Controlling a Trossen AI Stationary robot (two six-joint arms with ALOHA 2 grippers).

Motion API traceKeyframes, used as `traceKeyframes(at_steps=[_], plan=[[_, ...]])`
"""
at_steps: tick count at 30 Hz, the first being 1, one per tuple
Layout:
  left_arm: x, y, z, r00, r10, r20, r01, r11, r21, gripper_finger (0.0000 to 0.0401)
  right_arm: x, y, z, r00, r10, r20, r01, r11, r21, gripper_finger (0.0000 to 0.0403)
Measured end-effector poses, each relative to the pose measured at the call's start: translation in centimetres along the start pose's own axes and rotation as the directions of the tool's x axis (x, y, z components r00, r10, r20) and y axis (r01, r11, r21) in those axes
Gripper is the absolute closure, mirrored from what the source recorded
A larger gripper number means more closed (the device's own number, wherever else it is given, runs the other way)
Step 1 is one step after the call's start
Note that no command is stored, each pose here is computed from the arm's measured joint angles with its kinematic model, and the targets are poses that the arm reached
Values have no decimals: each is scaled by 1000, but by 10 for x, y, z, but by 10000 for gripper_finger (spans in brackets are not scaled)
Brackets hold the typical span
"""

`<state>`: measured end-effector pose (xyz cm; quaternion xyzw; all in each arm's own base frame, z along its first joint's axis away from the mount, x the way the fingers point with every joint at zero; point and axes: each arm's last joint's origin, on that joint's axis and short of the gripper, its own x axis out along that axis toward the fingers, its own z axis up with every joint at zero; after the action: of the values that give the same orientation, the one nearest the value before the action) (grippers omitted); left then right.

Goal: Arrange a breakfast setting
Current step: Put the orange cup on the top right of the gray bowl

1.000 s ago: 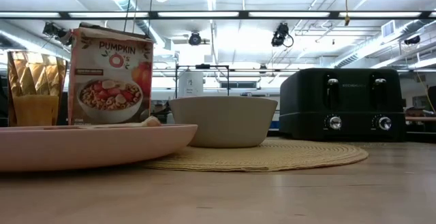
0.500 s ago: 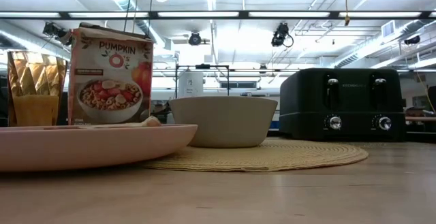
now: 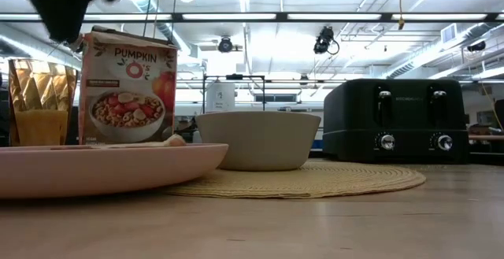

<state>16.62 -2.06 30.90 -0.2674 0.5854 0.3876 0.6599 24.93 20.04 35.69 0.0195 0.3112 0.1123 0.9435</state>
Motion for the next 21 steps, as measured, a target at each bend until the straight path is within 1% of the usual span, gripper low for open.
traceKeyframes(at_steps=[4,8,11,14,17,19,21], plan=[[24,12,3,994,61,-93,-64,997,-30,162,-4,12,-6,999,40,-15,-40,999,-1,87],[37,20,5,990,87,-115,-93,995,-41,175,-7,18,-9,996,84,-37,-84,996,-5,87],[48,22,8,988,96,-125,-103,993,-52,198,-7,19,-10,993,108,-48,-108,994,-8,89],[59,21,8,986,84,-146,-93,994,-53,241,-11,14,-8,992,113,-55,-114,993,-19,96],[66,20,7,985,83,-154,-91,995,-47,297,-20,3,-2,995,97,-32,-98,995,-24,98],[66,20,7,985,78,-156,-85,996,-38,339,-28,-9,4,998,68,6,-67,997,-43,98],[64,18,7,986,53,-156,-56,998,-16,379,-37,-24,12,998,26,51,-23,997,-70,95]])
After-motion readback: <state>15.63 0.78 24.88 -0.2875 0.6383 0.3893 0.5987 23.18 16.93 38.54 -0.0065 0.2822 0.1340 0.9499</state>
